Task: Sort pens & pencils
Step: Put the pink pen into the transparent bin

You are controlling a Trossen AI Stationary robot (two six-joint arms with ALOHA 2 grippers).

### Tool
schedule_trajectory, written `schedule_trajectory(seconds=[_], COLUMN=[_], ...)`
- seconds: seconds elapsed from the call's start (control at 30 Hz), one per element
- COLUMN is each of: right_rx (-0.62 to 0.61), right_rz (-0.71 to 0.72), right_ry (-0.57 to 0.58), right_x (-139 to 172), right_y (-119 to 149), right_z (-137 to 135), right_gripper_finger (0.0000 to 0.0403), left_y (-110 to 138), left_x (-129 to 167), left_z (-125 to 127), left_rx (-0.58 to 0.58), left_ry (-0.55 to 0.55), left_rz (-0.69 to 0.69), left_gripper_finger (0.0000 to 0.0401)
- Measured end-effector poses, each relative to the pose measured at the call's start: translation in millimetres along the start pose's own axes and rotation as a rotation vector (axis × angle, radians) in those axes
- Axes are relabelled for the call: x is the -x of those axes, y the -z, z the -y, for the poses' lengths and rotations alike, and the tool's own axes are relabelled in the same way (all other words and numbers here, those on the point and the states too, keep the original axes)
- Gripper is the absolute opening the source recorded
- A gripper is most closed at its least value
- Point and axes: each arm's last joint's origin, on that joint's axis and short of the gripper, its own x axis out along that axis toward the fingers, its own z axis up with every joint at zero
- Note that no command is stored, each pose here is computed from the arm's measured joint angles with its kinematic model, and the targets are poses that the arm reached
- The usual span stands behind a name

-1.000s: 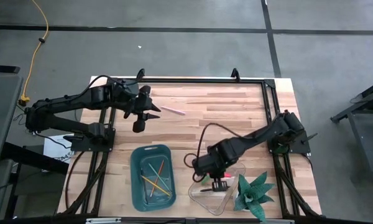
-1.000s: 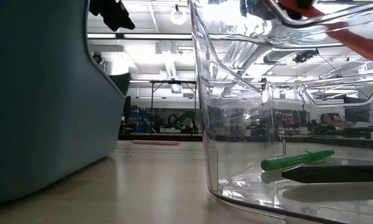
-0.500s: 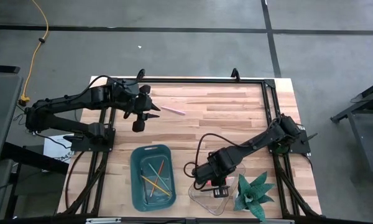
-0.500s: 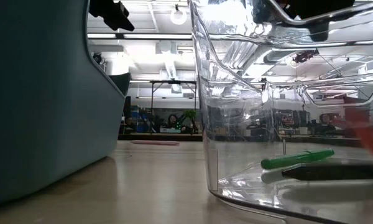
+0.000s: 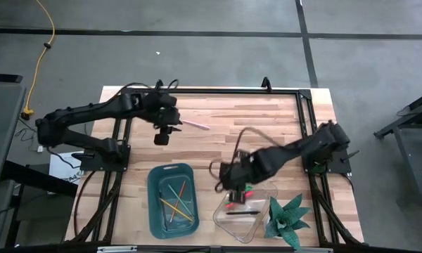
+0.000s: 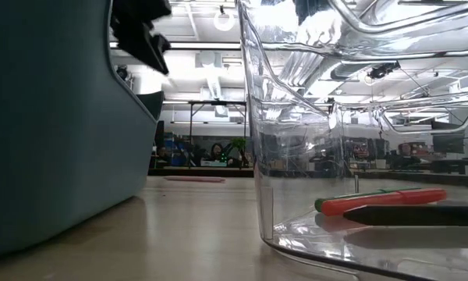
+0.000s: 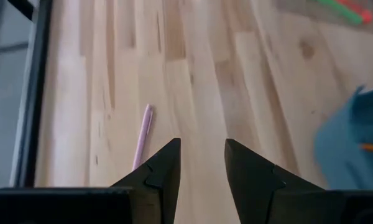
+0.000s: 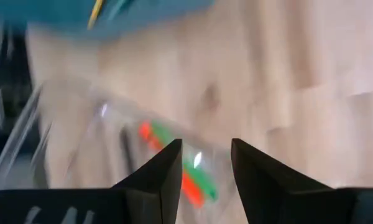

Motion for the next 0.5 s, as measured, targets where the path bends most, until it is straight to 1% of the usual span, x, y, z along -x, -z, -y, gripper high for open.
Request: schedule_trajectory(seconds=[0.1,0.27,0.37,0.5], right_rx=[-0.077,-0.152,-0.181,-0.182], right_rz=[0.143,0.308,0.371,0.386], right_ry=[0.022,0.065,0.107,0.139], right_x=[25,54,65,68], right_y=[-7,-13,-14,-16], right_z=[14,33,41,50], right_gripper_finger=[0.0128,0.0129,0.0129,0.0129], left_y=[7,22,33,46], left_x=[-16,-44,-63,-89], left_z=[-16,-42,-55,-66], left_rx=[-0.001,-0.037,-0.039,-0.04], left_ry=[0.035,0.049,0.075,0.109], left_rz=[-0.043,-0.132,-0.196,-0.263], left_gripper_finger=[0.0111,0.0111,0.0111,0.0111])
